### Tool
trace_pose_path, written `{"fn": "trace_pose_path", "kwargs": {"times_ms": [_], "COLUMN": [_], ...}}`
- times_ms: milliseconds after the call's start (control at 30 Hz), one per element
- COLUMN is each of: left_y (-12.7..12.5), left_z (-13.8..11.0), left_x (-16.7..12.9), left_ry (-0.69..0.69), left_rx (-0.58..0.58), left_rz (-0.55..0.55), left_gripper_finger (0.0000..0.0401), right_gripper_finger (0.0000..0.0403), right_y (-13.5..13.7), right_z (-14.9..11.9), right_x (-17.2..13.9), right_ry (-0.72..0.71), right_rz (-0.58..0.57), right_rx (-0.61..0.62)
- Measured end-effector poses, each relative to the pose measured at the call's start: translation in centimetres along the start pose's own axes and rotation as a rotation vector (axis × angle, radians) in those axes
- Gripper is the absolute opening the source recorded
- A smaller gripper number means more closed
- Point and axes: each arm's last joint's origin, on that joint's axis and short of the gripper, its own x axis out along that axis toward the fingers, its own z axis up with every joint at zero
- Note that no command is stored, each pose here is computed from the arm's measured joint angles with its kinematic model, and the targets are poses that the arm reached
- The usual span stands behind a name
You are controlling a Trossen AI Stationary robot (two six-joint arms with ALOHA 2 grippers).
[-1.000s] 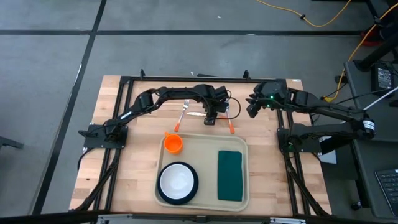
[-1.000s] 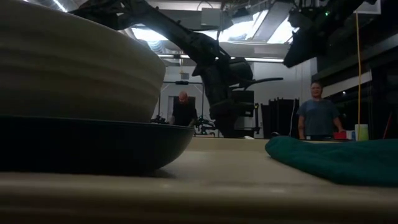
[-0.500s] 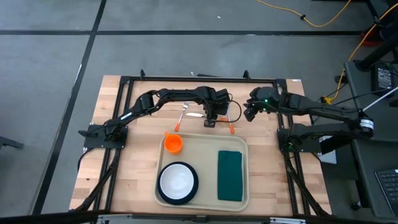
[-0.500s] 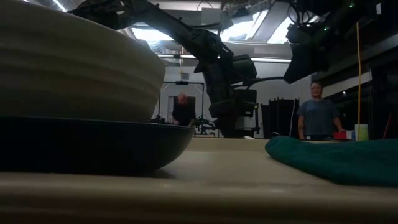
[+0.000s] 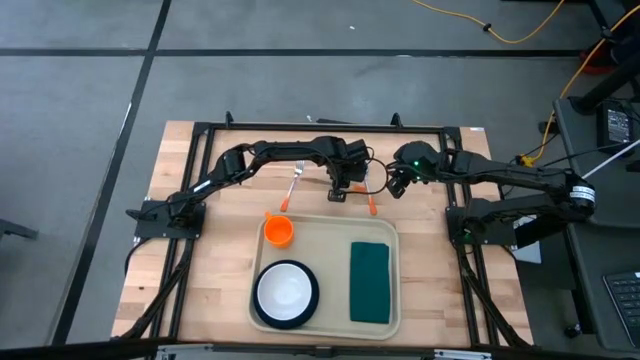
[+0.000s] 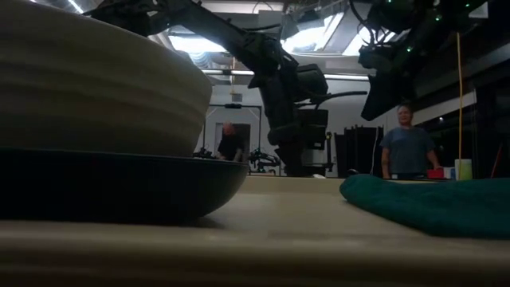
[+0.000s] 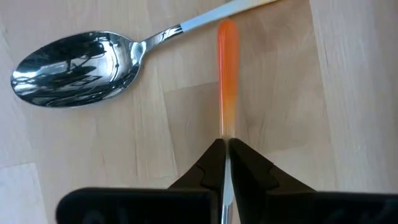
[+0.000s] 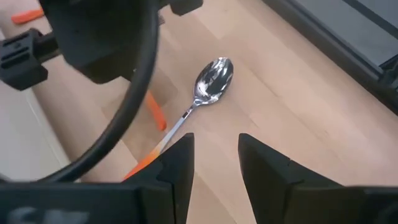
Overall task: Set up tray
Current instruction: Put the knife on the napkin
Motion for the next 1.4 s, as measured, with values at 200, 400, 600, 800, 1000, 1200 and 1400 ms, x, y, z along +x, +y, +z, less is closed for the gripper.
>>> {"fn": "trace_pose_path", "kwargs": {"times_ms": [200,400,600,800,1000,1200,1400], "left_y": [0.0,0.0,0.3,0.3,0.5,0.7,0.7], "left_z": [0.0,0.0,-0.1,-0.2,-0.2,-0.8,-0.8], "left_x": [0.0,0.0,-0.1,0.0,0.3,1.1,1.1], "left_ry": [-0.003,-0.006,-0.029,-0.038,-0.023,0.023,0.027], "left_rx": [0.007,0.008,0.006,0.03,0.031,-0.014,-0.028], "left_rz": [-0.008,-0.01,-0.056,-0.067,-0.019,-0.025,-0.011], "left_gripper_finger": [0.0007,0.0007,0.0018,0.0072,0.014,0.0171,0.0168], "right_gripper_finger": [0.0131,0.0131,0.0131,0.0131,0.0131,0.0131,0.0131], "right_y": [0.1,0.1,0.2,0.2,0.2,0.2,0.3], "right_z": [0.2,0.3,0.2,0.2,0.2,0.2,0.2], "right_x": [0.1,0.1,0.1,0.1,0.1,0.1,0.1], "right_ry": [-0.023,-0.023,-0.018,-0.017,-0.015,-0.01,-0.007], "right_rz": [0.006,0.007,0.025,0.028,0.032,0.053,0.064], "right_rx": [0.006,0.006,0.004,0.004,0.004,0.005,0.003]}}
